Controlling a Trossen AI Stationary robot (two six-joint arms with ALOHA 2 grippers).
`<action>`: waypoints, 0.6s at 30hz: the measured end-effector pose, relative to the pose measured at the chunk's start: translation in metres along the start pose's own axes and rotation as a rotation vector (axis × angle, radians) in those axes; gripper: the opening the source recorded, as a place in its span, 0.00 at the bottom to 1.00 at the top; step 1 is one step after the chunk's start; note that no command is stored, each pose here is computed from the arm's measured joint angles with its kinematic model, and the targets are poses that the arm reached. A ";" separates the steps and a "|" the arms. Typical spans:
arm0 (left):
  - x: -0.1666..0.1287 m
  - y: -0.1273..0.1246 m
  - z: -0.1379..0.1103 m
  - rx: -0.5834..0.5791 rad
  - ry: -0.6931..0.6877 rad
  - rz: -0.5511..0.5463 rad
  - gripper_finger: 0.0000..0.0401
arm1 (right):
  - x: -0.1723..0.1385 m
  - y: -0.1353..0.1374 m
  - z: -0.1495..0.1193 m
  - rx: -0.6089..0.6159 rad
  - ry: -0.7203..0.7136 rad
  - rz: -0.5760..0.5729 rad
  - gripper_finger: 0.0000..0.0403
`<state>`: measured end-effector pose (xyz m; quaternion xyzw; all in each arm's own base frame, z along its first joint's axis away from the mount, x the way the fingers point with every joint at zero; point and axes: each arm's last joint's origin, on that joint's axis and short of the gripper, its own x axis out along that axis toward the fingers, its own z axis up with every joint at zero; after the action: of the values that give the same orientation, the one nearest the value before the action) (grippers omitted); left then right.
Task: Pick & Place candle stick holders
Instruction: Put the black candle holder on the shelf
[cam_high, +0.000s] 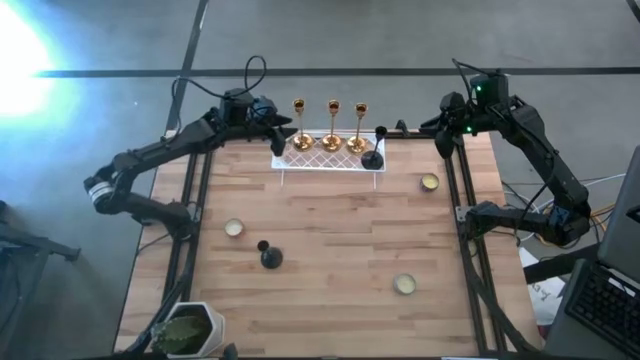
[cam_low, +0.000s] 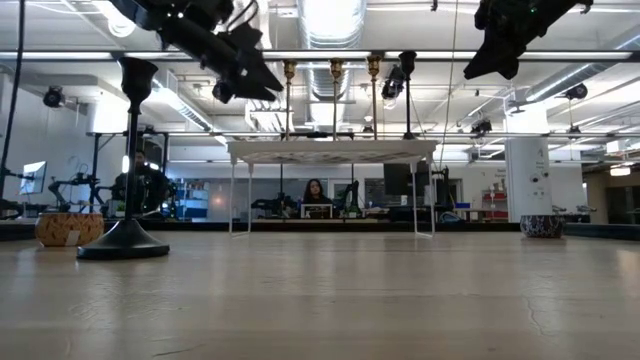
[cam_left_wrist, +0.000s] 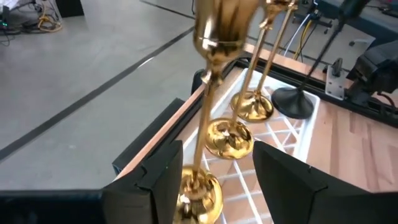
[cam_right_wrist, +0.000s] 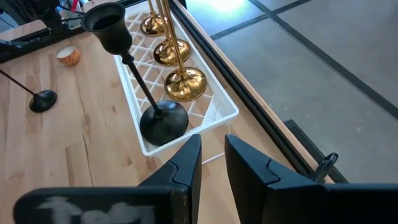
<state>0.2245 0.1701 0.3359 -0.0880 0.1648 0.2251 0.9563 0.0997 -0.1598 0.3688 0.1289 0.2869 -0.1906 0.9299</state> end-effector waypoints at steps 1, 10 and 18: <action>-0.005 -0.001 0.000 0.000 0.007 0.000 0.50 | 0.000 0.000 0.000 0.000 0.000 0.000 0.17; -0.057 -0.013 -0.004 0.002 0.102 -0.024 0.50 | 0.000 0.000 0.000 -0.002 0.000 0.000 0.20; -0.095 -0.042 -0.022 0.019 0.263 -0.426 0.50 | 0.000 0.000 0.000 -0.005 0.000 0.000 0.18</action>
<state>0.1571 0.0893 0.3532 -0.1405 0.2676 0.0035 0.9532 0.0997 -0.1597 0.3688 0.1263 0.2875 -0.1898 0.9302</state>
